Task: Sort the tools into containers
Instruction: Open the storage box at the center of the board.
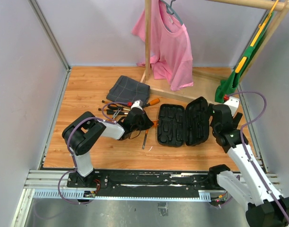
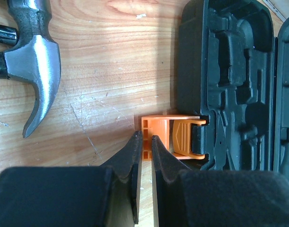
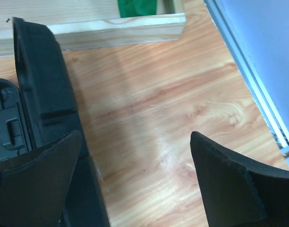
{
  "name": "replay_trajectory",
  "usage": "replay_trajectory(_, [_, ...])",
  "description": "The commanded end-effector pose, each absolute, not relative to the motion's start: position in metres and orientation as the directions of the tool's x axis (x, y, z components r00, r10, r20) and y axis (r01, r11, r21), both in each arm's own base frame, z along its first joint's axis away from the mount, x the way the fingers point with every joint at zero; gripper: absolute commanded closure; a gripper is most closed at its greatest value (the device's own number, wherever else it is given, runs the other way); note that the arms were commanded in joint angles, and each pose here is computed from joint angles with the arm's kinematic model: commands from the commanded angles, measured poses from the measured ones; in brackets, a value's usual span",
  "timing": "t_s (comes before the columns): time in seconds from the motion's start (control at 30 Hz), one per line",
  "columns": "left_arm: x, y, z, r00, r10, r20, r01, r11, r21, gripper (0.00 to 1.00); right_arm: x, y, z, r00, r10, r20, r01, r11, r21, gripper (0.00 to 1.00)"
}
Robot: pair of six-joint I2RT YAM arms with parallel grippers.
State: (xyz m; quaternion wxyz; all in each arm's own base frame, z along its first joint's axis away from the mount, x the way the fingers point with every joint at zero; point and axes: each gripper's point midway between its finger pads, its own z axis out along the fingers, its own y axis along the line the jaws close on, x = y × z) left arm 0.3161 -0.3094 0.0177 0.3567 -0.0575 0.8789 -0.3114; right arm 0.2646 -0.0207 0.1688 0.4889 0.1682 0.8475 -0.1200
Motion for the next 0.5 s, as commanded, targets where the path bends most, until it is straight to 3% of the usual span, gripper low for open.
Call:
replay_trajectory(0.0, [0.263,-0.254,-0.057,-0.864,-0.142,-0.482,0.044,0.934,-0.353,0.97,0.24,-0.044,0.185,-0.451,0.147,-0.881,0.472,0.877,-0.095,0.01])
replay_trajectory(0.23, [0.264,-0.256,-0.053,-0.863,-0.133,-0.488,0.057,0.933,-0.355,0.98,0.239,-0.035,0.204,-0.418,0.157,-0.895,0.422,0.906,-0.038,0.01])
replay_trajectory(0.47, [0.26,-0.252,-0.051,-0.864,-0.128,-0.487,0.06,0.934,-0.352,0.98,0.259,0.045,0.19,-0.527,0.125,-0.841,0.028,0.991,0.13,0.0])
